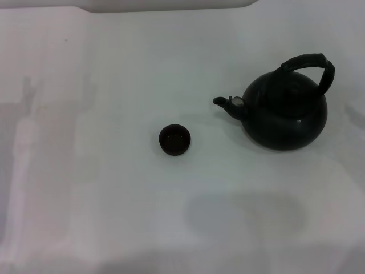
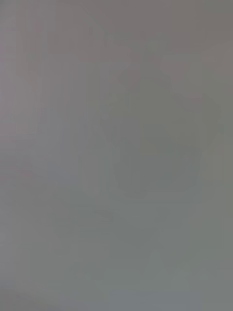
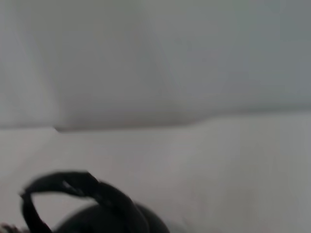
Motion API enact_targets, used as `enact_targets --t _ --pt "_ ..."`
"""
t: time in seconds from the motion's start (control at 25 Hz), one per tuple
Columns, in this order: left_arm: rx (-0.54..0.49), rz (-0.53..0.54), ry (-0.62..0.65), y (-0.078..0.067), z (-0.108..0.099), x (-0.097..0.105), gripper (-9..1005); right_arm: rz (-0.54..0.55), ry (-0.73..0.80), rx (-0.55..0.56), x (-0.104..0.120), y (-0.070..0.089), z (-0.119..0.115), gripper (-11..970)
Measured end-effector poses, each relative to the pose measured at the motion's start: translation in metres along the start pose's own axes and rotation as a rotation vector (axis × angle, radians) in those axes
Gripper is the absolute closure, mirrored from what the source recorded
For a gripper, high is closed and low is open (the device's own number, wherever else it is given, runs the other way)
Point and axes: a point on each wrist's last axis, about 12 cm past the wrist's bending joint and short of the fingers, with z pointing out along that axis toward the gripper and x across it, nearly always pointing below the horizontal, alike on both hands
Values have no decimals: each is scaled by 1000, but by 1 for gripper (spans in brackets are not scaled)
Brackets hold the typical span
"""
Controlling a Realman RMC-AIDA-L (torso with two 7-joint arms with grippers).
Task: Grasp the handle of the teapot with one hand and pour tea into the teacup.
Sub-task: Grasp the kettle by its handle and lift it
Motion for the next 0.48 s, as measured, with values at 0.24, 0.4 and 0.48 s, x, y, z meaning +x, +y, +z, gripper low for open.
enact_targets --t 0.24,0.4,0.48 --pt "-2 -3 -7 -1 3 -1 148 71 147 50 -10 9 5 228" --pt "-2 -4 -8 -1 3 -1 147 75 134 21 -18 20 7 229" --pt "-2 -5 -8 -1 3 -1 148 87 133 11 -21 24 8 229"
